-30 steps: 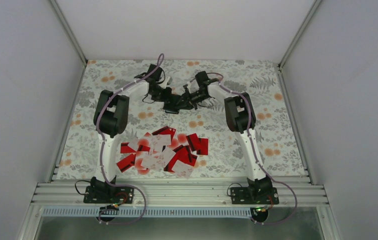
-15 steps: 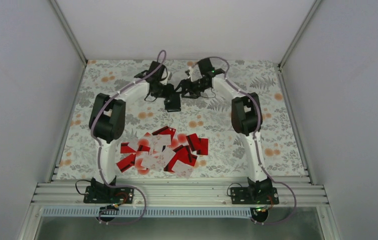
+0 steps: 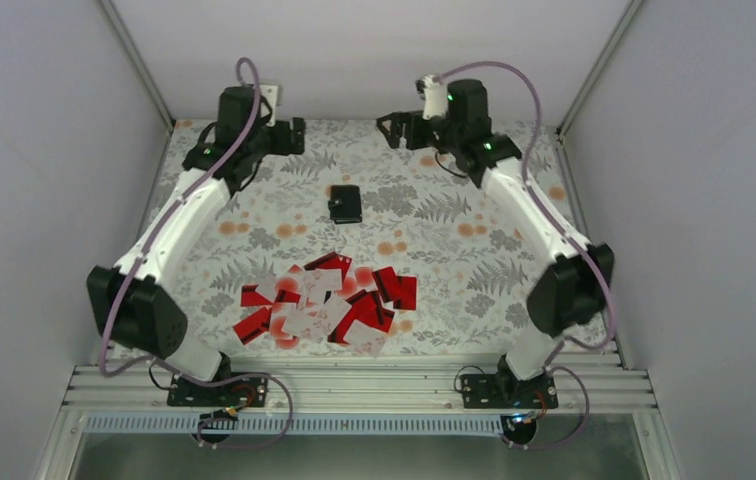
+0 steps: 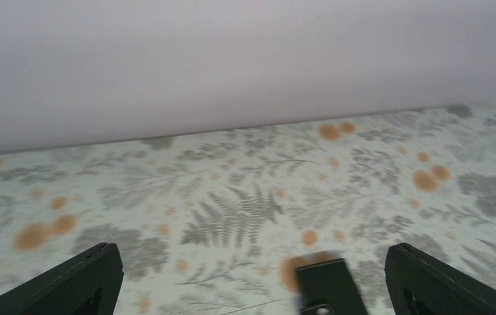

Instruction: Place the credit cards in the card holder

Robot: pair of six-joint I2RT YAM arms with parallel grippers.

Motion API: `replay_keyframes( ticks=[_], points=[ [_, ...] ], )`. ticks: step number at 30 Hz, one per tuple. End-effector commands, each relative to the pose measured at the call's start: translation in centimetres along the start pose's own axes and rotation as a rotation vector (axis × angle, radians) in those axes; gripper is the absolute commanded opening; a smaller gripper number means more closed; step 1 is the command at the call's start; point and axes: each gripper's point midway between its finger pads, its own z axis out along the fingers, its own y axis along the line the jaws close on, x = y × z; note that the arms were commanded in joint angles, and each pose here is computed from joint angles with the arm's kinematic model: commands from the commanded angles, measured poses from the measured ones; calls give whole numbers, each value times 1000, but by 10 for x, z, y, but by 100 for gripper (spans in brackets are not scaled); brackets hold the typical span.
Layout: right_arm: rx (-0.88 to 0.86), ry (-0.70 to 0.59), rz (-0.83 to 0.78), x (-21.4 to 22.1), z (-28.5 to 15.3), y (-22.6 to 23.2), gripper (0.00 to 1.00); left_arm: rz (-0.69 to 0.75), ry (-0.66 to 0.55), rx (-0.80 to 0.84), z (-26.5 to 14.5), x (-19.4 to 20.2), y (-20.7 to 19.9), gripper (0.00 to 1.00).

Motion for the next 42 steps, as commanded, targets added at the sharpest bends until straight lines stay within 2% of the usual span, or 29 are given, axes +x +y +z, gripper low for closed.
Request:
replay_keyframes(
  ticks=[1,3,5,8,12,15,18,21,29,34,38,41,42],
  points=[
    [300,-316,-80,-30,-54,-37,99,44,-47,-170,-12,14,53,100],
    [424,-315,-142,-17,-69,-55,99,41,-83,-174,-20,24,68,100],
    [570,-296,-109,1,-86,-81,99,68,-169,-198,-30,29,82,100],
    [585,-281,-184,31,-100,-89,99,81,-202,-254,-37,61,108,100],
    [667,-287,-200,74,-122,-119,99,70,-197,-309,-37,104,135,100],
    [709,-267,-179,108,-129,-144,99,80,-244,-312,-35,127,144,100],
    [727,-268,-230,136,-133,-156,99,106,-249,-299,-26,153,144,100],
    [731,-342,-293,151,-142,-161,99,99,-278,-301,-21,166,149,100],
    [664,-357,-338,172,-126,-192,99,92,-350,-290,-8,174,156,100],
    [616,-352,-296,170,-114,-204,99,131,-388,-234,-5,177,146,100],
    [569,-397,-313,171,-124,-195,99,161,-429,-220,-12,186,138,100],
    [539,-451,-262,179,-135,-206,99,166,-424,-230,-12,188,137,100],
    [546,-419,-230,181,-133,-214,99,167,-426,-233,-12,187,137,100]
  ],
)
